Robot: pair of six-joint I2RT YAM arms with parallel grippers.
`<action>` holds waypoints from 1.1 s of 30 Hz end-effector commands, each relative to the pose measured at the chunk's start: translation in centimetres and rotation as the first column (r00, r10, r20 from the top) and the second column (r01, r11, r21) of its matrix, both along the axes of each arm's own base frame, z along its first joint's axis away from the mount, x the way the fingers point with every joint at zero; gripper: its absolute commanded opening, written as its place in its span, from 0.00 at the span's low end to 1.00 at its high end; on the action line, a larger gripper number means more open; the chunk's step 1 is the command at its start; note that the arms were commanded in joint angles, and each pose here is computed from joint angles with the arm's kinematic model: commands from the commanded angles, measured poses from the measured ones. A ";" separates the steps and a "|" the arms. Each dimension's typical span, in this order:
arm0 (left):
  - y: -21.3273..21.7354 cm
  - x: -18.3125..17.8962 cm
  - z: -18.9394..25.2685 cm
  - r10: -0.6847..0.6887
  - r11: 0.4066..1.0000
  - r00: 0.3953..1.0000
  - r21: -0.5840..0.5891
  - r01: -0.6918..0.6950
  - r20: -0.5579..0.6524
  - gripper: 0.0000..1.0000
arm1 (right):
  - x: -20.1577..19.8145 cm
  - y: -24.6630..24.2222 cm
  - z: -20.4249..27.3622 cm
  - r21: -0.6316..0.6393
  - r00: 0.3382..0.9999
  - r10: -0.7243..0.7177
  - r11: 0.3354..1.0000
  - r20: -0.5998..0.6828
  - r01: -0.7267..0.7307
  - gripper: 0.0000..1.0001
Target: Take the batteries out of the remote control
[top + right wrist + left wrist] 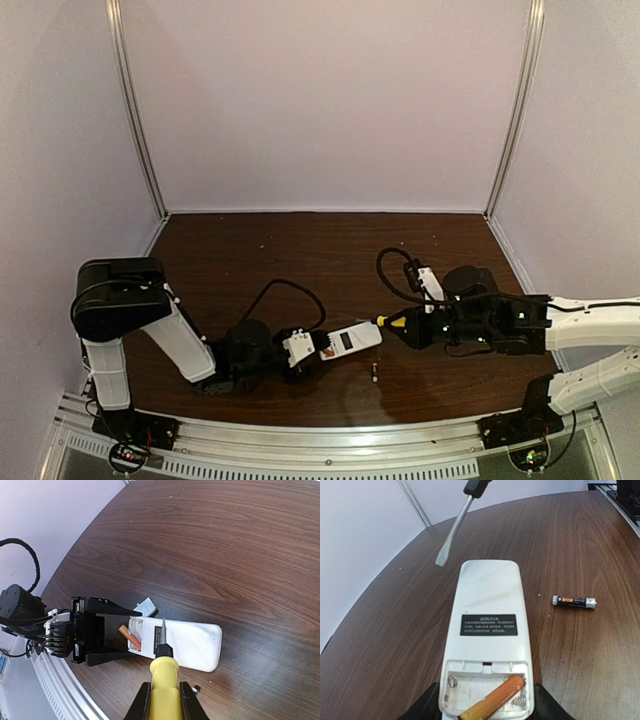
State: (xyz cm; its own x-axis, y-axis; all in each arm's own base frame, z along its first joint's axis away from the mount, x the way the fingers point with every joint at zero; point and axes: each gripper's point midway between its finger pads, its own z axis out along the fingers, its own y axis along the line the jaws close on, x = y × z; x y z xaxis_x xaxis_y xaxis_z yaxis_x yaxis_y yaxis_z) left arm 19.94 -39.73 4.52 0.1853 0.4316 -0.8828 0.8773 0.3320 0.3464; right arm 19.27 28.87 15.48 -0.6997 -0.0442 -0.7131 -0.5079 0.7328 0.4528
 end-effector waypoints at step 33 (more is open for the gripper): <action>0.4 0.4 2.7 -0.112 0.991 0.987 -0.082 0.103 -0.113 0.00 | -2.1 3.4 3.8 0.031 0.979 0.197 0.980 -0.055 -0.195 0.00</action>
